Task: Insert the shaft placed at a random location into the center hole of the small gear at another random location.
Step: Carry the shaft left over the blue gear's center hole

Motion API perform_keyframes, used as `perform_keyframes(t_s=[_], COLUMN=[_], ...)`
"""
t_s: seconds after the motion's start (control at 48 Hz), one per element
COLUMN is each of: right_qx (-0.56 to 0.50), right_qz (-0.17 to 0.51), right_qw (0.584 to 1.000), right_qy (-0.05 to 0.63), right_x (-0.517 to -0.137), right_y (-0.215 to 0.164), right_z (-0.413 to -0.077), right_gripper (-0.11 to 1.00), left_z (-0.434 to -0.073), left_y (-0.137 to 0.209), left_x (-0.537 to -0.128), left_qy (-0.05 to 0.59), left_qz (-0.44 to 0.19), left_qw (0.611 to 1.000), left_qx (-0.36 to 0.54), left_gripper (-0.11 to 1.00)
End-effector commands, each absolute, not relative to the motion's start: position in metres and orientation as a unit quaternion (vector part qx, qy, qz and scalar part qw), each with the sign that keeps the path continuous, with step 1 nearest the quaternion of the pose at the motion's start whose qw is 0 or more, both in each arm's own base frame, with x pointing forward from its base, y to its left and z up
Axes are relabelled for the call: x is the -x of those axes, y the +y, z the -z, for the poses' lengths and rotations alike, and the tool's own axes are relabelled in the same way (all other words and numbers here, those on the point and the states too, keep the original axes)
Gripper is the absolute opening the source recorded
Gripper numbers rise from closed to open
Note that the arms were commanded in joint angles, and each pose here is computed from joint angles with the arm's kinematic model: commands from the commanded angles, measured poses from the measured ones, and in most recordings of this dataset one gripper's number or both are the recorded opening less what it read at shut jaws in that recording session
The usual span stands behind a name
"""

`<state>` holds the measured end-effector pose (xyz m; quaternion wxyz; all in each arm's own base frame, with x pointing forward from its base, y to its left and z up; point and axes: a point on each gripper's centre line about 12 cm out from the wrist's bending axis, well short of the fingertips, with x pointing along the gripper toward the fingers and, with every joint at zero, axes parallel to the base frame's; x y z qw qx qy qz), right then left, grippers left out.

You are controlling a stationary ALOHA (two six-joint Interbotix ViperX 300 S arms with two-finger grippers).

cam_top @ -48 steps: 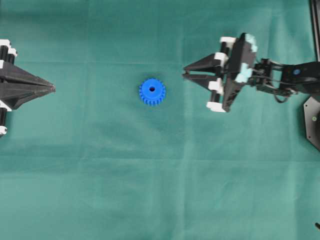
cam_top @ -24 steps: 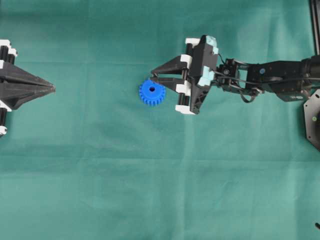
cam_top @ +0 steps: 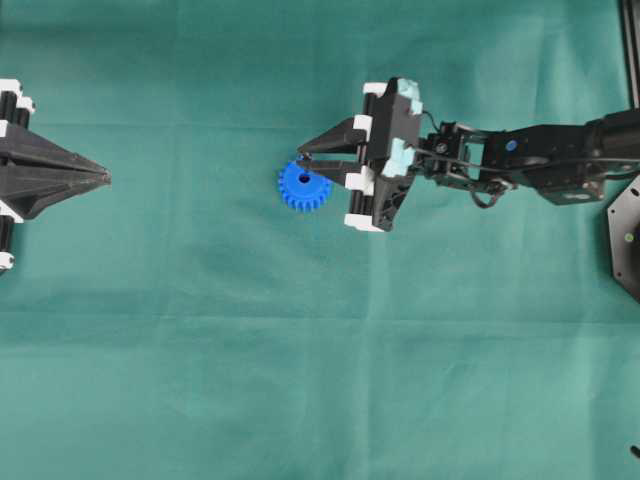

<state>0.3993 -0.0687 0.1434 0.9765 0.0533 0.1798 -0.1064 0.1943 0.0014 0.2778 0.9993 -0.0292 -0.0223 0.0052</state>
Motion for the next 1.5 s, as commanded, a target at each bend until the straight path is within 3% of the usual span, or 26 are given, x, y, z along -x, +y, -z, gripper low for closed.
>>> perform_keyframes(t_s=[0.0,0.313,0.751,1.48], right_qx=[-0.055,-0.056,-0.051,-0.065], right_qz=[0.107,0.107,0.09,0.103], right_qw=[0.98,0.98,0.988,0.982], right_qy=[0.158,0.161,0.118,0.144], right_x=[-0.407,-0.406,-0.404,-0.41], right_y=[-0.07,-0.07,-0.056,-0.059], right_z=[-0.154,-0.152,-0.187,-0.148], right_gripper=[0.29,0.29,0.29,0.29], left_z=[-0.282,-0.281,-0.281,-0.281], left_y=[0.001,0.001,0.001,0.001], left_x=[-0.195,-0.195,-0.195,-0.195], left_qy=[-0.028,-0.026,-0.024,-0.024], left_qz=[-0.005,-0.005,-0.005,-0.005], left_qw=[0.999,0.999,0.999,0.999], left_qx=[0.029,0.029,0.03,0.03], left_gripper=[-0.01,-0.01,-0.01,-0.01])
